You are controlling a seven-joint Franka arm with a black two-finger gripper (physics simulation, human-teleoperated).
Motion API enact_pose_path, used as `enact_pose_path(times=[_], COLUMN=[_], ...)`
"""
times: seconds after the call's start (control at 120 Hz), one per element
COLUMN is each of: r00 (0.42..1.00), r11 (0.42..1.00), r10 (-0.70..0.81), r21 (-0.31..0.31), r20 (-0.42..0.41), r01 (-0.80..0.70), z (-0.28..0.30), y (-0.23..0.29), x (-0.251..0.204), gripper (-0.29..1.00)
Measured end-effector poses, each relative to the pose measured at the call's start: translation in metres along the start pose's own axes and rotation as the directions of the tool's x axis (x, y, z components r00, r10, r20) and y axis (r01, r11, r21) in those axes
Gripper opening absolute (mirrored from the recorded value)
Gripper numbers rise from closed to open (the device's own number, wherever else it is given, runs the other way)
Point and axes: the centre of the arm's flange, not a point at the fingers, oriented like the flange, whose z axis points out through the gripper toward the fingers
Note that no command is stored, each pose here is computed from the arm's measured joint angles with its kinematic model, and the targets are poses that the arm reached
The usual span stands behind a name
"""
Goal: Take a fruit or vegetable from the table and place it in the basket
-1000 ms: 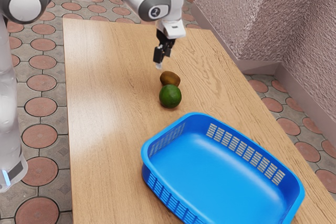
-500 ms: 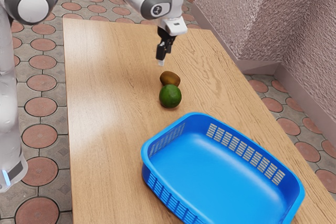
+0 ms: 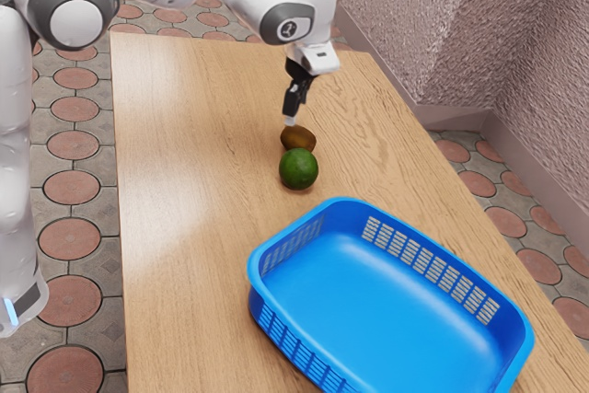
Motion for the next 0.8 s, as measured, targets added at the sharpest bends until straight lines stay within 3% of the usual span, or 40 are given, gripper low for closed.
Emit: enact_pose_path(times=[0.8], r00=[0.997], r11=[0.998], r10=[-0.016], r21=[-0.057], r20=[0.071], r01=[0.02], z=[0.036], y=[0.012], x=[0.013], gripper=[0.7])
